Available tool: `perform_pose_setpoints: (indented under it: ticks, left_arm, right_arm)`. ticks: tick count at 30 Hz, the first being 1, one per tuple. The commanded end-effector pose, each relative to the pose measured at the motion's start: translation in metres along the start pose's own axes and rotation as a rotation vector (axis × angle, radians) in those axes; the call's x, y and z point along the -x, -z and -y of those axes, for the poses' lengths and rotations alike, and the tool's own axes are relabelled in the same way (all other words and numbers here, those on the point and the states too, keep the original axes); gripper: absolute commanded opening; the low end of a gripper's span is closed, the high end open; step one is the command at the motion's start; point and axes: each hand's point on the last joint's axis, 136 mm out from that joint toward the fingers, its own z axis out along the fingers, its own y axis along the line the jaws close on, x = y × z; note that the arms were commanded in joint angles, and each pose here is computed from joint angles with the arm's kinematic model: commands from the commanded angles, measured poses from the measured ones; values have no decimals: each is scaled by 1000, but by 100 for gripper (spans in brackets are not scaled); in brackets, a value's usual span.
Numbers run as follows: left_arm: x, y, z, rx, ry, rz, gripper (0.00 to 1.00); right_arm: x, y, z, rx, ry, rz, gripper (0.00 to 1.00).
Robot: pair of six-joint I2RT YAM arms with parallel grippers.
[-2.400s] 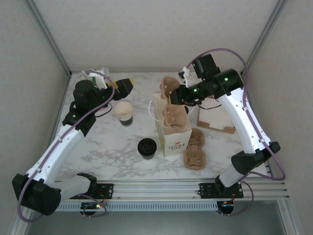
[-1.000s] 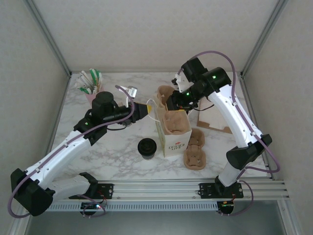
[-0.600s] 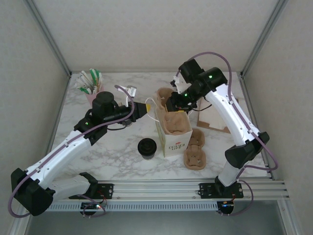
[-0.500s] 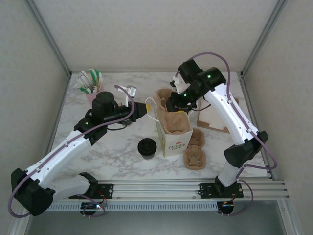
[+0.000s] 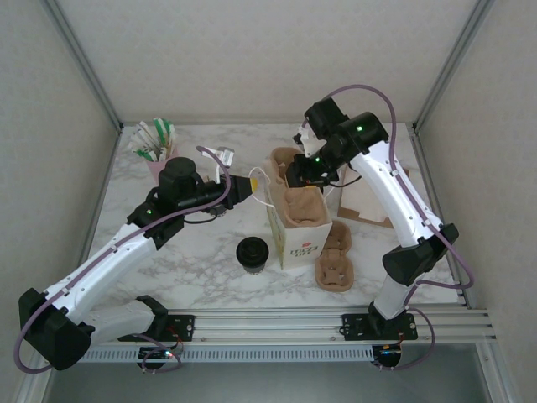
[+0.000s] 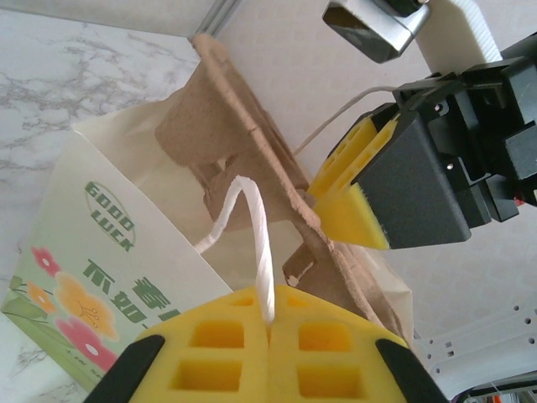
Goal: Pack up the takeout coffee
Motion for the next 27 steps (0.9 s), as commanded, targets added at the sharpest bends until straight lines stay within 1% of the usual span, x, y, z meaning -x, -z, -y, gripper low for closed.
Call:
perform_pose_setpoints:
  ticks: [1, 9, 19, 27]
  left_arm:
    - [0, 3, 4, -9, -9, 9, 1]
    - [-1, 3, 3, -6, -8, 10, 1]
    - [-1, 3, 2, 0, -3, 13, 1]
    - [0, 2, 0, 9, 0, 17, 0]
  right_arm:
    - [7, 1, -1, -16, -5, 24, 35]
    - [8, 0, -3, -3, -7, 33, 34]
    - [-12, -13, -6, 22, 6, 9, 34]
    - [-17, -20, -3, 25, 12, -1, 34]
